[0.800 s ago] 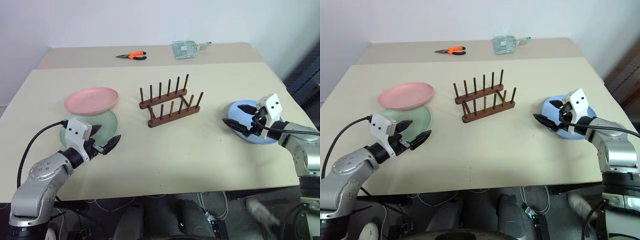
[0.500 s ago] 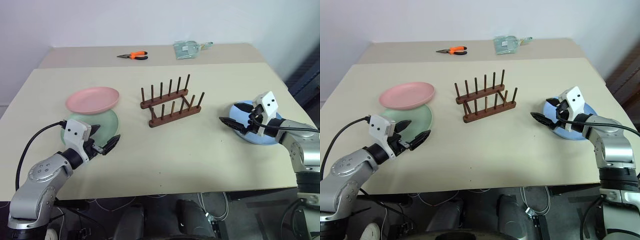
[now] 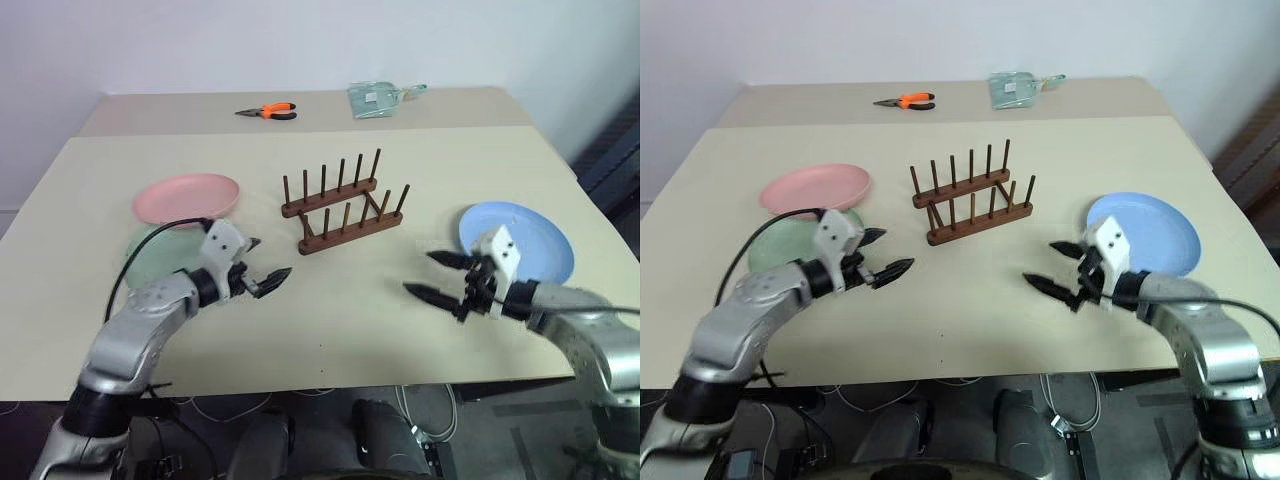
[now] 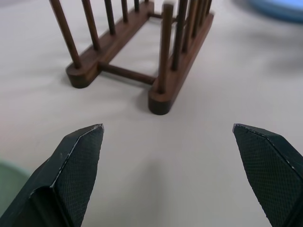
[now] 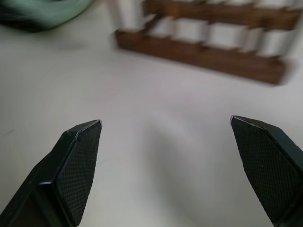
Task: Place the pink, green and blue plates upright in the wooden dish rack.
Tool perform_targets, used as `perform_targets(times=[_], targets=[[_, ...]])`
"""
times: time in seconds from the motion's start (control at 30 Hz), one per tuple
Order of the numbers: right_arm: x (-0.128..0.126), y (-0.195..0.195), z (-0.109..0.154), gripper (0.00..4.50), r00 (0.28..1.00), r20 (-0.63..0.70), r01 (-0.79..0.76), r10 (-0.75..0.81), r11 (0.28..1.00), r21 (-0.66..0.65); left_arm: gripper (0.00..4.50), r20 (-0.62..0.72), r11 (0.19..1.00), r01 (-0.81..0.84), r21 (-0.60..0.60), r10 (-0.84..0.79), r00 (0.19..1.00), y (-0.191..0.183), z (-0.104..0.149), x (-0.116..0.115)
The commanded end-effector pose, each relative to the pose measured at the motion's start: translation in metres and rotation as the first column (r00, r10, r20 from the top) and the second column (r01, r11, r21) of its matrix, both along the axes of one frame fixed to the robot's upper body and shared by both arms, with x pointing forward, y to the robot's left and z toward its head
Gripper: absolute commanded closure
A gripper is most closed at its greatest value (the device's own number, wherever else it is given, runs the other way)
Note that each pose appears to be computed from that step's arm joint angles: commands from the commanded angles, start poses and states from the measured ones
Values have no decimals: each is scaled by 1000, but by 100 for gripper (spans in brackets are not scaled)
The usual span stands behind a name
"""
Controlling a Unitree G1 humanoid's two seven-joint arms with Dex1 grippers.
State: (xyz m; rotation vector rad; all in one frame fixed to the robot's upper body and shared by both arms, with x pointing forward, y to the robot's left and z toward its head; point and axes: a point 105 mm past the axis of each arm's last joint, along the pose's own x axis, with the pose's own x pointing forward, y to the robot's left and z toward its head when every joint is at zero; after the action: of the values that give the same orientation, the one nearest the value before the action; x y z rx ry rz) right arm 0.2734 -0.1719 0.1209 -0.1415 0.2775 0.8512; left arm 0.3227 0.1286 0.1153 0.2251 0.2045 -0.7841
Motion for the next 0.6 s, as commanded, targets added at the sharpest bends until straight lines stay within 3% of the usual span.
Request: perform_targets(times=[0.03, 0.33, 0.43, 0.6], targets=[[-7, 16, 16, 5, 997, 81, -16, 15, 1000, 3, 0, -1, 995, 99, 18, -99, 995, -17, -3, 16], [-3, 29, 19, 5, 993, 112, 20, -23, 1000, 21, 0, -94, 949, 308, 66, -301, 949, -51, -29, 37], [-3, 28, 20, 0, 993, 117, 28, -31, 999, 22, 84, -98, 950, 305, 63, -298, 950, -53, -31, 43], [-5, 28, 19, 0, 993, 116, 34, -36, 999, 16, 333, -69, 960, 278, 41, -275, 959, -58, -31, 50]])
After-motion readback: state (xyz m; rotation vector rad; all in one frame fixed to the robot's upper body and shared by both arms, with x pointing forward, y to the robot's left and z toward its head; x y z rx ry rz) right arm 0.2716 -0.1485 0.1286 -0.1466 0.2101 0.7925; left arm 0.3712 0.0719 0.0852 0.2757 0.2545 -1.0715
